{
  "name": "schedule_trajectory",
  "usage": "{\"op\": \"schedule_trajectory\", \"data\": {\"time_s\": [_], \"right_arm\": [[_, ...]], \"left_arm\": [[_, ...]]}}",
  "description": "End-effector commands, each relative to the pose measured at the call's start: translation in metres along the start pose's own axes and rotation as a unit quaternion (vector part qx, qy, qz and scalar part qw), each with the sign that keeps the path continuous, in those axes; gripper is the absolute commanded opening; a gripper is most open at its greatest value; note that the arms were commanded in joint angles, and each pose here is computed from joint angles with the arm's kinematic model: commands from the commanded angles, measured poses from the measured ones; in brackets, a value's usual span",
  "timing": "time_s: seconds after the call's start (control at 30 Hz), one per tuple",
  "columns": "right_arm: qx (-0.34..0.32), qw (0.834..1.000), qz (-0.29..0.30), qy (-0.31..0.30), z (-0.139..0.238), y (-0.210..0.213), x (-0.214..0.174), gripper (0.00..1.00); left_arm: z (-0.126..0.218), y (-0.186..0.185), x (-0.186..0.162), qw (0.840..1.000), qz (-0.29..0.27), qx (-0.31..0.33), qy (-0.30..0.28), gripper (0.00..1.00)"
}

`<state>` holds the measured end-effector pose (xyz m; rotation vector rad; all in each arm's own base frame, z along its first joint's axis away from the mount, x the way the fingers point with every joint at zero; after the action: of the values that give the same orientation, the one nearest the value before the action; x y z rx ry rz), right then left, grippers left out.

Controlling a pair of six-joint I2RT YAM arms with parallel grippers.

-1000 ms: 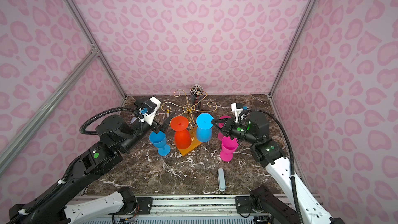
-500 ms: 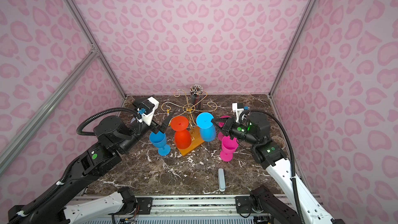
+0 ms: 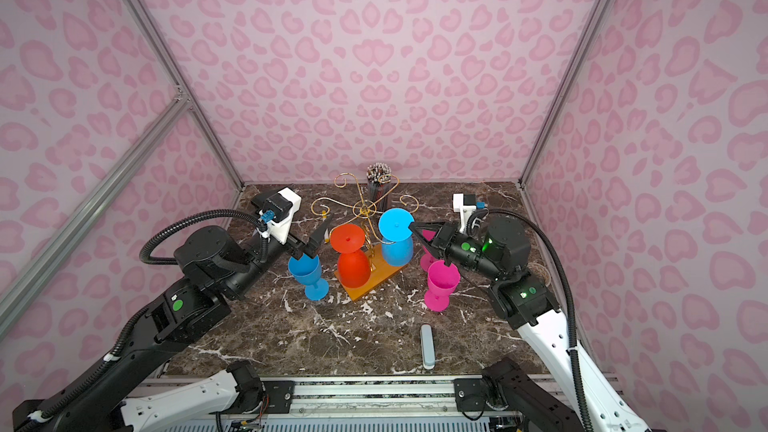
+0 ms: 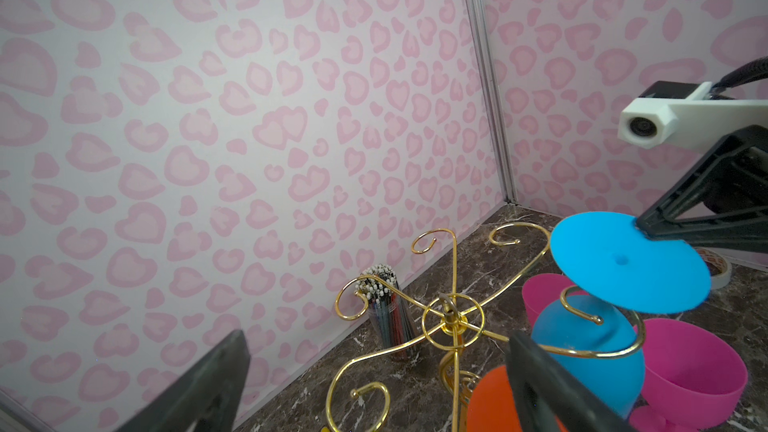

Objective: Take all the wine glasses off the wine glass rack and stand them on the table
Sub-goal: 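Lift the blue glass up off the rack hook with the right gripper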

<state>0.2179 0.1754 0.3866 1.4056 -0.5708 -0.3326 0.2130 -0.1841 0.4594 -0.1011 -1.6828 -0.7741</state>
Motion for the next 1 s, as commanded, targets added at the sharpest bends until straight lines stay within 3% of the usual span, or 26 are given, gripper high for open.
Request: {"op": "schedule_trajectory", "data": {"time_s": [0.0,0.47,0.97], "right_arm": [[-0.004,1.0,-0.005,-0.013,0.001,-0.004,0.0,0.0],[0.001,1.0,-0.003,0.01,-0.022,-0.003,-0.017,0.0],[0.0,1.0,0.009,-0.007,-0.044,0.008,-0.004,0.0]], "left_arm": [[0.001,0.002,0.002,1.0,0.007,0.005,-0.005,0.97],[0.006,0.004,0.001,1.0,0.01,0.007,-0.008,0.97],[0.016,0.008,-0.001,1.0,0.004,0.016,-0.006,0.97]]}}
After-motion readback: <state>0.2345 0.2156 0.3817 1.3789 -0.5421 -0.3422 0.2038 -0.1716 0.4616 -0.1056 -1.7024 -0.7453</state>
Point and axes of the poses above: each gripper's point midway between its finger pads, its own z axis back along the fingers, its own y axis along the line the jaws close on, x = y × z, the point moved 4 cm from there along z, back along the fingers, and after that the axes turned 6 degrees about -z, right-handed, at the moved point
